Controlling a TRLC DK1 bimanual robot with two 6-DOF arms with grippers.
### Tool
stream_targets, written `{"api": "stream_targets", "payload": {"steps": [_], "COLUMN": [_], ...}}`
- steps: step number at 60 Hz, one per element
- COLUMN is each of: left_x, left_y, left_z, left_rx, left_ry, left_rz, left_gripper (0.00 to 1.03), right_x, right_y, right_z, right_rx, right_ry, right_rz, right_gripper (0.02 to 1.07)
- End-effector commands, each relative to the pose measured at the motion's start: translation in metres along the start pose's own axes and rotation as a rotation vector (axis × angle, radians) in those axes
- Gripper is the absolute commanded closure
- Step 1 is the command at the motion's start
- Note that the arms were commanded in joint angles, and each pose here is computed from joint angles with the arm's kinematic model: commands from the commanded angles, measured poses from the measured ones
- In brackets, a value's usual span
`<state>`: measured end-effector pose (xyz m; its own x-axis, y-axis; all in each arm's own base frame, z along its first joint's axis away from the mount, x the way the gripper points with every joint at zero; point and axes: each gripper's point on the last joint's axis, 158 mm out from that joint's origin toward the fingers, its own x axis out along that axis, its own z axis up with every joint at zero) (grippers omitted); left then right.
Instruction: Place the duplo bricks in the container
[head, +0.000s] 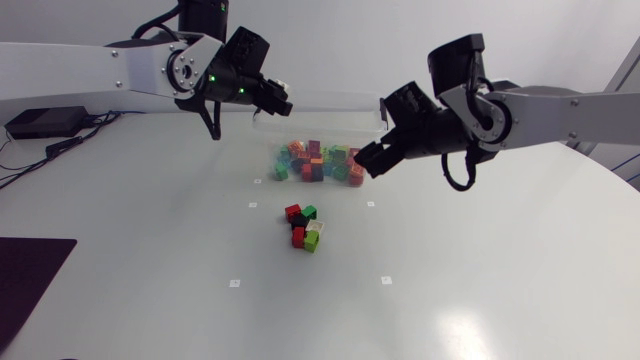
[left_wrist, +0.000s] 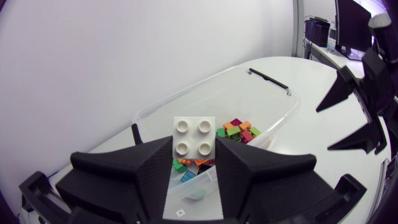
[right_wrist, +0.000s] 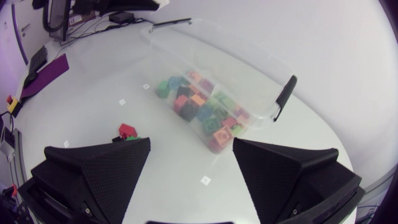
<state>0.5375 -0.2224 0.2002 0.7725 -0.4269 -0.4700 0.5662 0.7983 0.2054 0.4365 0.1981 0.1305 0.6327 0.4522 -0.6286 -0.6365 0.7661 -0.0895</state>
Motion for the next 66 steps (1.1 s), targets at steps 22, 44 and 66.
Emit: {"api": "stream_targets", "payload": {"steps": [22,44,66], "left_x": [0.055,0.028,-0.05], "left_y": [0.014,0.035,0.053], "left_z": [0.006,-0.013,-0.042], "left_rx": [-0.05,-0.042,0.028], "left_ry": [-0.023,0.007,0.012], "left_rz": [0.009,0.047,0.096], "left_gripper": [0.73,0.04,0.04], "right_x": [0.015,0.039,0.069], "right_y": [0.07,0.129,0.143], "right_z": [-0.062,-0.103,-0.101], "right_rx": [-0.156,-0.252,-0.303], "right_ry": [0.157,0.323,0.377], "right_rz": [0.157,0.295,0.341], "right_gripper": [0.11,0.11,0.11]}}
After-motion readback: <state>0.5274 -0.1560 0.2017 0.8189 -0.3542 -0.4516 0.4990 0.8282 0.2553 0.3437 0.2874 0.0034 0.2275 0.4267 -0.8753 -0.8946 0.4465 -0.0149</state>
